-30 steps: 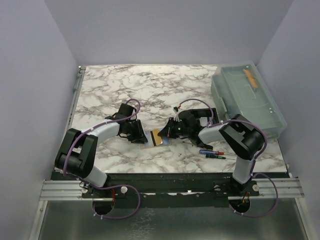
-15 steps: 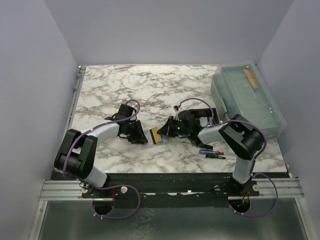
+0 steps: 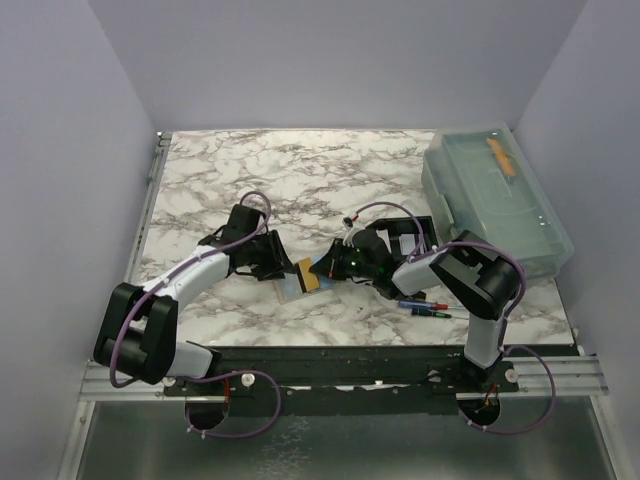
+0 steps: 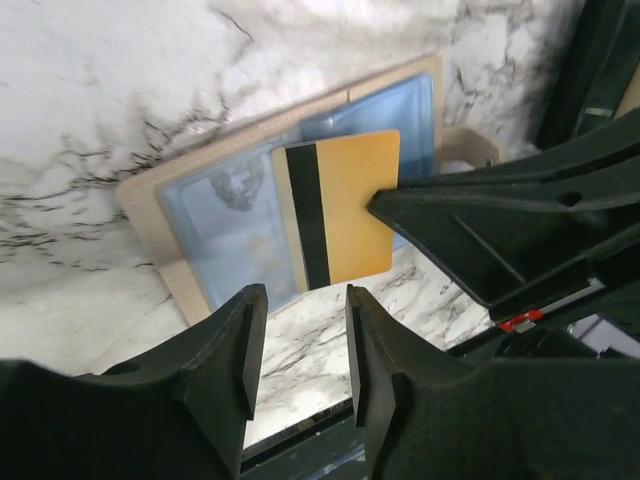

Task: Put the credit cards into the card holder
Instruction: Insert the credit card into the card holder.

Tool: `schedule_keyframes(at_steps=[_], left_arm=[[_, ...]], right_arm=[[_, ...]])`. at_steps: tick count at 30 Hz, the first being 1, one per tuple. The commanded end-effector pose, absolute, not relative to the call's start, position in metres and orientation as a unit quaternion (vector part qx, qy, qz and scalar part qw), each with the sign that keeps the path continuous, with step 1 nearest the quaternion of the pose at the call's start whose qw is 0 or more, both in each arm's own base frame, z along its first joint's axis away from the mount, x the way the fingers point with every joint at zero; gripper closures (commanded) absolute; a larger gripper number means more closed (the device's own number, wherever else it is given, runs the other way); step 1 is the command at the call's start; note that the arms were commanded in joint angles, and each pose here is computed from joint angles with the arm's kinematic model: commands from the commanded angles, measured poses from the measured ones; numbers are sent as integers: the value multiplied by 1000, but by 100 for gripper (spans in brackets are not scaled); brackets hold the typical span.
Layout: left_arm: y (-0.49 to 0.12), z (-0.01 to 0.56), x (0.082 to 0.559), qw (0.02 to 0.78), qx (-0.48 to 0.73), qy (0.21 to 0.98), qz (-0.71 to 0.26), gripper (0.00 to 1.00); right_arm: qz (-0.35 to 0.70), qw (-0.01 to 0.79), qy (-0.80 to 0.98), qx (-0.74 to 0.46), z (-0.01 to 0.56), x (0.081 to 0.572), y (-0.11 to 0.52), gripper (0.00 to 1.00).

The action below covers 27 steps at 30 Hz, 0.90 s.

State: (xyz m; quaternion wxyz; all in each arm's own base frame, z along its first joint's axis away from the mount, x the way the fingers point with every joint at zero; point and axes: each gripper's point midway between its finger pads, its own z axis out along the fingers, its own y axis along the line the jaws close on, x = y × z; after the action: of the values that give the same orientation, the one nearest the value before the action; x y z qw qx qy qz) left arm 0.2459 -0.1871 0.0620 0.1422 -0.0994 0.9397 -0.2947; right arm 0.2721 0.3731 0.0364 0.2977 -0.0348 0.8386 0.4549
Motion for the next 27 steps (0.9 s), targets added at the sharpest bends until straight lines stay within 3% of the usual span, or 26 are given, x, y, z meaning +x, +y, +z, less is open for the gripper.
schedule_keyframes(at_steps=[1, 6, 13, 27], left_arm=[[-154, 56, 252, 175, -168, 942, -232, 56], [-138, 38, 244, 148, -210, 943, -212, 61], [-148, 15, 236, 105, -218, 943, -229, 79], [-167, 19, 243, 110, -228, 924, -285, 84]], right_arm=[[436, 302, 847, -30, 21, 270, 366, 100], [433, 284, 854, -43, 15, 266, 369, 100], [452, 254, 853, -55, 8, 258, 378, 100], [493, 235, 836, -52, 14, 247, 404, 100]])
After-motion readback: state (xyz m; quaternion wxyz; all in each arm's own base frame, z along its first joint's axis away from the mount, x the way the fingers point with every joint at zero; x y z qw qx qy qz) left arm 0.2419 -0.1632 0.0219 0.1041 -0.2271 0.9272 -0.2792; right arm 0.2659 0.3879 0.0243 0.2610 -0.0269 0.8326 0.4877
